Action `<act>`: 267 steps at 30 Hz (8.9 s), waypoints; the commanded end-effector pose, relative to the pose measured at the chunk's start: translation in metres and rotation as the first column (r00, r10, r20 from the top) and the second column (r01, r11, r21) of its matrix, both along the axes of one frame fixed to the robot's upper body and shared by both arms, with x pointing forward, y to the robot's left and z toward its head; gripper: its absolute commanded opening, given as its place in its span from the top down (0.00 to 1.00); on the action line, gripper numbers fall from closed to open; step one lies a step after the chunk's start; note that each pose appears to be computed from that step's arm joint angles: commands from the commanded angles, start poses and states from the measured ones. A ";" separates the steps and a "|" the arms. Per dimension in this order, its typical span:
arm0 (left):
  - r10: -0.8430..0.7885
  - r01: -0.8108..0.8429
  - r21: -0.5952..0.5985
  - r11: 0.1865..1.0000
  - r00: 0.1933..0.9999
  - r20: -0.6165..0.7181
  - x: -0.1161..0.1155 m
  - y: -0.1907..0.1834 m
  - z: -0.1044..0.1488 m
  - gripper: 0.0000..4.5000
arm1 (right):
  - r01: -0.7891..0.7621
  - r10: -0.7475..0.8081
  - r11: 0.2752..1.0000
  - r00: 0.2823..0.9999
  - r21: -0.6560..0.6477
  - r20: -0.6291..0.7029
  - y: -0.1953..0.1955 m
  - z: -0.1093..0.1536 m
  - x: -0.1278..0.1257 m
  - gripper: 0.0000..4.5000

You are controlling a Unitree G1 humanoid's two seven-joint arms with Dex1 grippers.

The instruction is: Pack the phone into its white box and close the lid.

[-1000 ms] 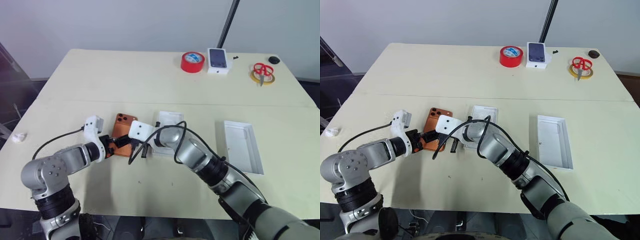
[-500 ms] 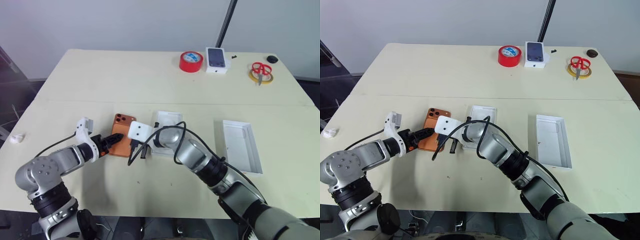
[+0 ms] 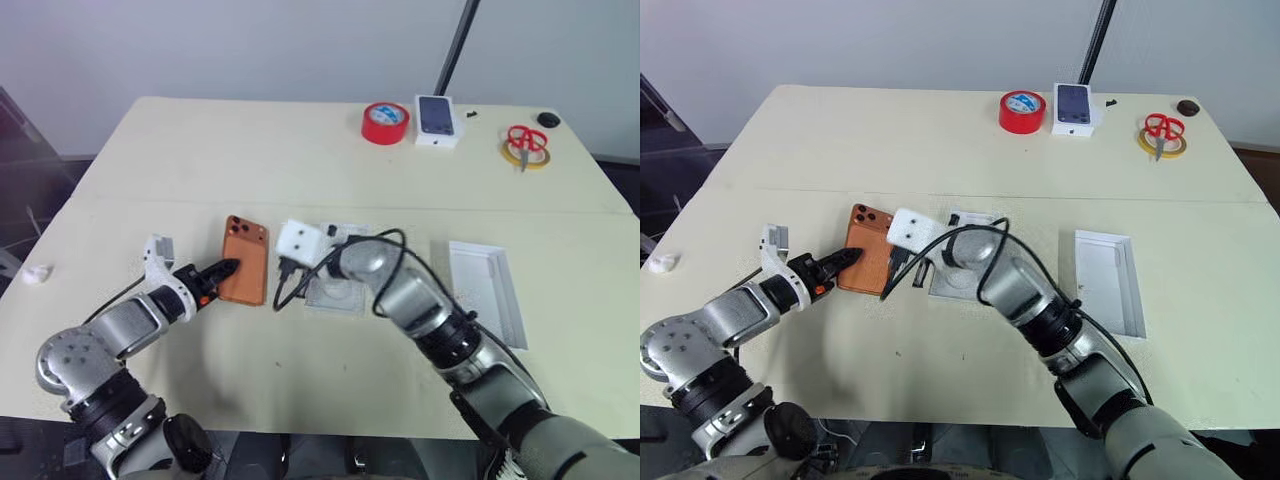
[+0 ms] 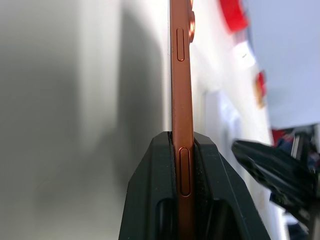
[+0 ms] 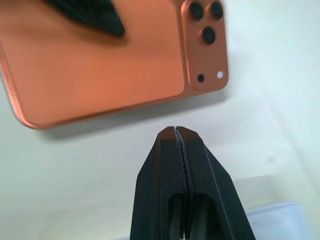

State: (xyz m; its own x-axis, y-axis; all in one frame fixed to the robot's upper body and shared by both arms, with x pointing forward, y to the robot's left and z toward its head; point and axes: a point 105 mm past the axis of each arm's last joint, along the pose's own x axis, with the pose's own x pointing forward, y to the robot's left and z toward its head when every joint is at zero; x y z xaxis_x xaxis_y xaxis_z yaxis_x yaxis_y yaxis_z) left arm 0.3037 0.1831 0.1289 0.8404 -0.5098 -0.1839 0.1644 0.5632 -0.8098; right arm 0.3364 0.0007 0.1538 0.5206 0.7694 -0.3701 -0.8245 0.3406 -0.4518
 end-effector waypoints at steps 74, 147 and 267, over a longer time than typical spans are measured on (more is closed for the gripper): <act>-0.819 0.594 0.627 0.504 0.560 0.128 -0.010 -0.238 -0.026 0.99 | 0.273 -0.305 0.910 0.950 -0.313 -0.061 -0.183 -0.036 -0.041 1.00; -0.649 0.194 0.678 0.709 0.555 0.520 0.004 -0.085 0.017 1.00 | 0.462 0.093 0.772 0.598 0.437 -0.796 -0.089 0.056 -0.063 0.99; -0.882 0.444 0.767 0.464 0.309 0.355 -0.008 -0.223 -0.004 1.00 | 0.379 -0.430 0.873 0.895 -0.306 -0.119 -0.211 -0.002 -0.056 0.99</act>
State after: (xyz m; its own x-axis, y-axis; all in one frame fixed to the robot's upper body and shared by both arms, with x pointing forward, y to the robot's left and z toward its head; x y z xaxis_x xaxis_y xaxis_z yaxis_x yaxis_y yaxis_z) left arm 0.3049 -0.0255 0.1070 0.2381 -0.9414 -0.2389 0.9700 0.2431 0.0088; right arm 0.2810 -0.2176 0.1398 0.6546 0.3280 -0.6811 -0.7100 0.5762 -0.4049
